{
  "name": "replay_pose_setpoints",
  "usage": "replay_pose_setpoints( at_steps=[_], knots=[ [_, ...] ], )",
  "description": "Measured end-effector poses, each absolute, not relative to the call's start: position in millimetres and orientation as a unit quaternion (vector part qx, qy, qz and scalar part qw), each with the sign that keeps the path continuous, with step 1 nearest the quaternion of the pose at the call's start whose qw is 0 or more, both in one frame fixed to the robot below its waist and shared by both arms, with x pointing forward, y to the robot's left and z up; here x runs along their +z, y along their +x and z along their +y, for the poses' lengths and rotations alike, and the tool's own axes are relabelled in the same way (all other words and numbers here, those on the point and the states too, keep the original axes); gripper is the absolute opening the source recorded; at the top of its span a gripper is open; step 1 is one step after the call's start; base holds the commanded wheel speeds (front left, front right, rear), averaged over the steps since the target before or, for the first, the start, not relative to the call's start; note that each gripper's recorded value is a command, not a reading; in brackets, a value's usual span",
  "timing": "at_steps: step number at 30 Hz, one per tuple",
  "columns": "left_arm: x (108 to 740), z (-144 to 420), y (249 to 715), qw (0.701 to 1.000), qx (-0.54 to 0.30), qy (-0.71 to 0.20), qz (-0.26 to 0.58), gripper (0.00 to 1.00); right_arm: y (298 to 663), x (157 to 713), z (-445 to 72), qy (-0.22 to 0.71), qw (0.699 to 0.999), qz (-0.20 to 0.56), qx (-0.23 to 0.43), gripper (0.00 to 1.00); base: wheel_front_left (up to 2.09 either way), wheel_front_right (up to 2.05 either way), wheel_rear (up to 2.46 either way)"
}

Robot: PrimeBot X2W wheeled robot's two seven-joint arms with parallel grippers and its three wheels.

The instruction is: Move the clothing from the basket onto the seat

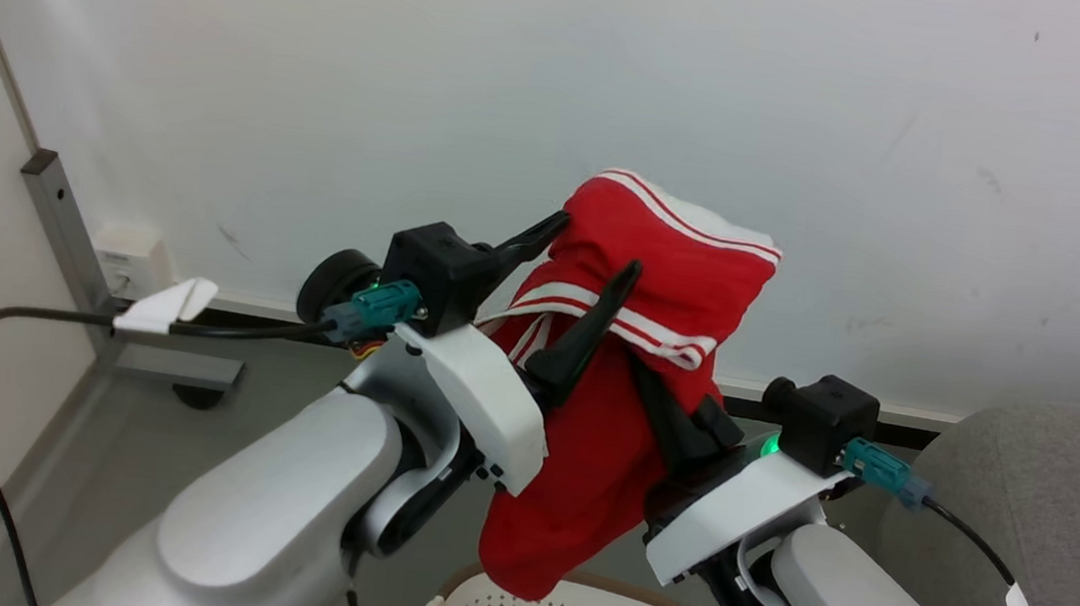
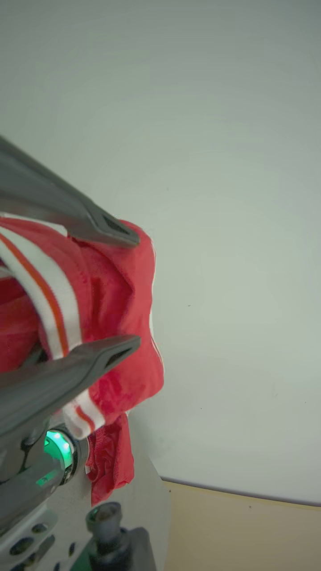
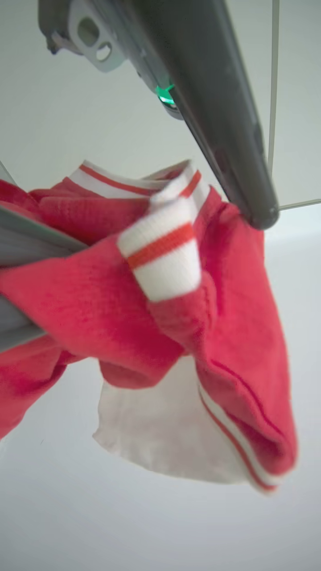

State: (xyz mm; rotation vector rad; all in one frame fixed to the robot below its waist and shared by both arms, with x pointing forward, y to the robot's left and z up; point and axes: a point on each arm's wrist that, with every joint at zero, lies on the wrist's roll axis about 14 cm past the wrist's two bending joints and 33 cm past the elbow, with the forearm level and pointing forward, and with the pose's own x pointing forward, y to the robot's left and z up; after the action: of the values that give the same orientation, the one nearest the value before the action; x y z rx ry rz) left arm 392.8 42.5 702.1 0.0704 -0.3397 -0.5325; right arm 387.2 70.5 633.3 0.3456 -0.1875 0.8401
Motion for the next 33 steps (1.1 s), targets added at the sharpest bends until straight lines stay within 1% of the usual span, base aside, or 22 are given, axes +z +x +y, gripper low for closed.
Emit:
replay_pose_setpoints(
  at_steps=[20,27,33],
  knots=[
    [696.8,42.6,396.4,0.951,-0.262,0.041,-0.160,1.00,405.2,644.1,43.6,0.166,0.910,-0.115,0.363,0.00,0.00,0.00,0.00],
    [681.7,34.4,400.3,0.951,-0.274,0.036,-0.141,1.00,413.6,641.0,21.4,0.159,0.922,-0.121,0.332,0.00,0.00,0.00,0.00],
    [659.5,15.5,402.1,0.947,-0.300,0.025,-0.114,1.00,420.9,638.2,-8.9,0.145,0.936,-0.129,0.293,0.00,0.00,0.00,0.00]
  ],
)
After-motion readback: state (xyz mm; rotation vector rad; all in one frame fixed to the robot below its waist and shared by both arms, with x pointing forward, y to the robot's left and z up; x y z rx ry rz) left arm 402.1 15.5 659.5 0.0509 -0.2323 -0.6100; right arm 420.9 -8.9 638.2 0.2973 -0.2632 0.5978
